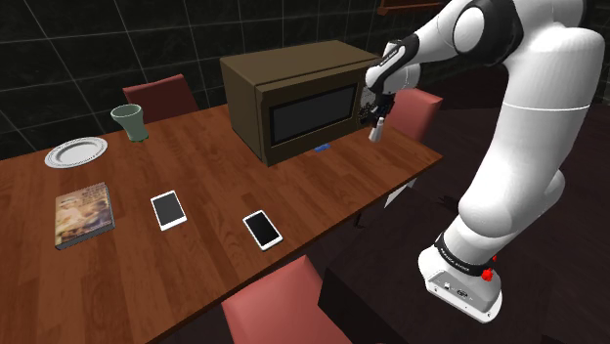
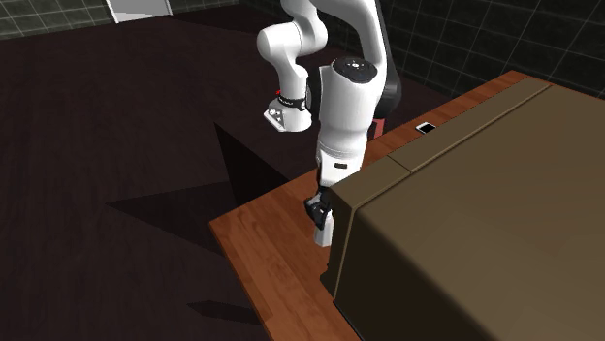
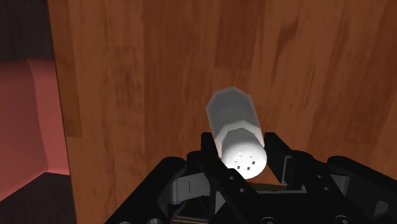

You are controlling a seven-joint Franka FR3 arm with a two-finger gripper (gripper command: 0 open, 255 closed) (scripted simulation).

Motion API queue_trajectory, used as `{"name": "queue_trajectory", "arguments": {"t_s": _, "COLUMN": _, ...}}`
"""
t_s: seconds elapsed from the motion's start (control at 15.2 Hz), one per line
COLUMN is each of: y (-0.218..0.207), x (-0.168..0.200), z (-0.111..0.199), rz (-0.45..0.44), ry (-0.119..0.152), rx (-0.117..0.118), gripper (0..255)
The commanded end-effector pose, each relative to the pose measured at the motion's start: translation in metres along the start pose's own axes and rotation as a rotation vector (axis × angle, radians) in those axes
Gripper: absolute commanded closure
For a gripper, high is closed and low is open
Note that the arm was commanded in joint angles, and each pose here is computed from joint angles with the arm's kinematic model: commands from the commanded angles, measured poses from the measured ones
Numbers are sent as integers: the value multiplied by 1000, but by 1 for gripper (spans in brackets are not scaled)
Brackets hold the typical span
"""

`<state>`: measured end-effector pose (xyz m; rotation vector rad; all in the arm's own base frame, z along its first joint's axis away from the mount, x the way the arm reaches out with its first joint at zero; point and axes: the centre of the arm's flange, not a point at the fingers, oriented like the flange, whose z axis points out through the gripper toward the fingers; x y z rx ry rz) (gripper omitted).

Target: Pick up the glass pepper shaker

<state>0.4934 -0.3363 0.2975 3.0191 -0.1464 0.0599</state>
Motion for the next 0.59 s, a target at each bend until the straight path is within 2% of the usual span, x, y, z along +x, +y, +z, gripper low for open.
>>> {"name": "queue_trajectory", "arguments": {"t_s": 0.0, "y": 2, "x": -1, "z": -12, "rz": 0, "ry": 0, "rx": 0, "gripper": 255}}
{"name": "queue_trajectory", "arguments": {"t_s": 0.4, "y": 5, "x": 1, "z": -43, "rz": 0, "ry": 0, "rx": 0, "gripper": 255}}
{"name": "queue_trajectory", "arguments": {"t_s": 0.53, "y": 5, "x": 1, "z": -44, "rz": 0, "ry": 0, "rx": 0, "gripper": 255}}
